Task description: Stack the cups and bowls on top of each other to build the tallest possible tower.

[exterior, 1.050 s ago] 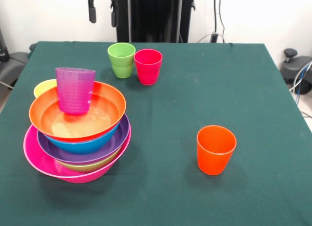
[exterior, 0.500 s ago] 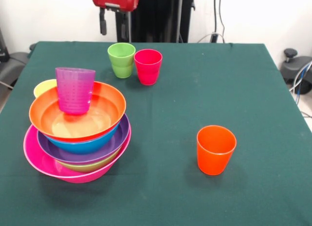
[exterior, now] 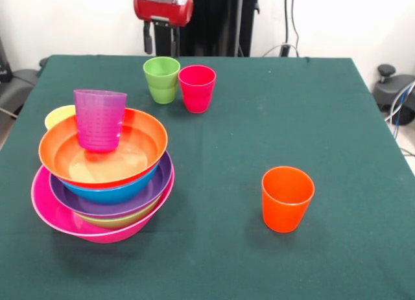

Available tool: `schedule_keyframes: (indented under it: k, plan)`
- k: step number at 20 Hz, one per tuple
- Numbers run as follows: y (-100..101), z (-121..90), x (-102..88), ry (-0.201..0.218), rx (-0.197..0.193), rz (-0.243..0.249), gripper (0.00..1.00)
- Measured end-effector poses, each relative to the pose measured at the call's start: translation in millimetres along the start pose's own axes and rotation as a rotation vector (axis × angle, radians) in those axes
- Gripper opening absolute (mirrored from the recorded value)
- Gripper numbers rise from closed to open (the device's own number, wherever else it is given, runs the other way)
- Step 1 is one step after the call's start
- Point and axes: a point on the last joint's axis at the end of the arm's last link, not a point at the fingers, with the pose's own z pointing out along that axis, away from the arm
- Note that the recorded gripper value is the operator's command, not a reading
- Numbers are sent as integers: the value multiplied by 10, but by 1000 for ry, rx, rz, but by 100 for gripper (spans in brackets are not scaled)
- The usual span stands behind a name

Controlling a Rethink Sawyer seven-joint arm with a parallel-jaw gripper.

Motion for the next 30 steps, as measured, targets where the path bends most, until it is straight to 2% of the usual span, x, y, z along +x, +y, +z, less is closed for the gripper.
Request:
schedule_keyframes:
  k: [9, 15, 25, 30]
  plan:
    - [-112, 304, 364, 47, -12, 24, 100]
    - [-130, 302, 362, 13, -15, 27, 100]
    - [-145, 302, 364, 10, -19, 21, 100]
    - [-216, 300, 354, 4, -32, 28, 100]
